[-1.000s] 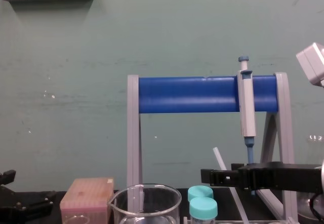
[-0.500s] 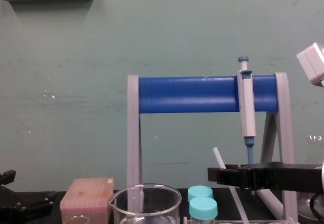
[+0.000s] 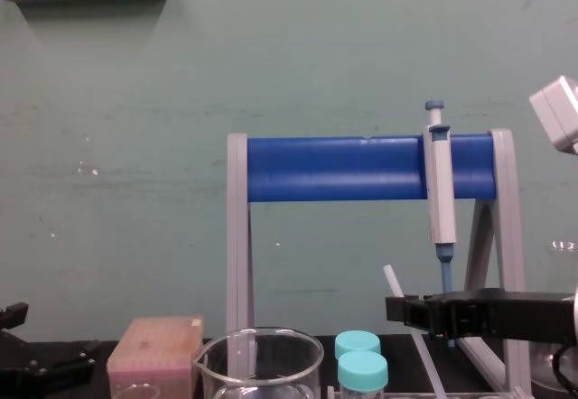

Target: Pick up the stirring rod with one hand, then place it down.

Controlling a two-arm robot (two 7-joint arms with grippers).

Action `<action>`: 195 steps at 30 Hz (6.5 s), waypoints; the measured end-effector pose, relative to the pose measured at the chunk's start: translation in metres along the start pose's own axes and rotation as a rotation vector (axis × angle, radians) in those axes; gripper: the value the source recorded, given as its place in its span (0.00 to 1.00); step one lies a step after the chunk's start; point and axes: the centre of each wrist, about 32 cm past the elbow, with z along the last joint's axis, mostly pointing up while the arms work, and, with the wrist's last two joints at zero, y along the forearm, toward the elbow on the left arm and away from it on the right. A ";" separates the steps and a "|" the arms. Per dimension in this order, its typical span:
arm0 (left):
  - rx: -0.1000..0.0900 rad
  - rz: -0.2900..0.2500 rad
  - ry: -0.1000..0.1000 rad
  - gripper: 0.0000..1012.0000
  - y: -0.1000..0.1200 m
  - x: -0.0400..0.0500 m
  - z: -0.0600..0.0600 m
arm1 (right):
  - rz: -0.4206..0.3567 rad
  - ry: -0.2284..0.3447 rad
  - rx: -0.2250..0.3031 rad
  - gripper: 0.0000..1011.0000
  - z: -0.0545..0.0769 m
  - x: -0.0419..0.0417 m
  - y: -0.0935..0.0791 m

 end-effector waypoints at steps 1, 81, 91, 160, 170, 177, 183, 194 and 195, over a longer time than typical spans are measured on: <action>0.000 0.000 0.000 0.99 0.000 0.0000 0.000 | 0.000 0.000 0.000 0.07 0.000 0.0000 0.000; 0.000 0.000 0.000 0.99 0.000 0.0000 0.000 | 0.048 -0.198 0.598 0.07 0.030 0.0055 -0.055; 0.000 0.000 0.000 0.99 0.000 0.0000 0.000 | 0.050 -0.195 0.594 0.07 0.029 0.0057 -0.054; 0.000 0.000 0.000 0.99 0.000 0.0000 0.000 | 0.085 -0.174 0.548 0.07 0.023 0.0027 -0.051; 0.000 0.000 0.000 0.99 0.000 0.0000 0.000 | 0.120 -0.163 0.530 0.07 0.016 0.0058 -0.049; 0.000 0.000 0.000 0.99 0.000 0.0000 0.000 | 0.137 -0.158 0.506 0.07 -0.004 0.0130 -0.042; 0.000 0.000 0.000 0.99 0.000 0.0000 0.000 | 0.141 -0.139 0.478 0.07 -0.019 0.0167 -0.035; 0.000 0.000 0.000 0.99 0.000 0.0000 0.000 | 0.145 -0.110 0.437 0.07 -0.030 0.0188 -0.030; 0.000 0.000 0.000 0.99 0.000 0.0000 0.000 | 0.145 -0.108 0.435 0.07 -0.031 0.0189 -0.029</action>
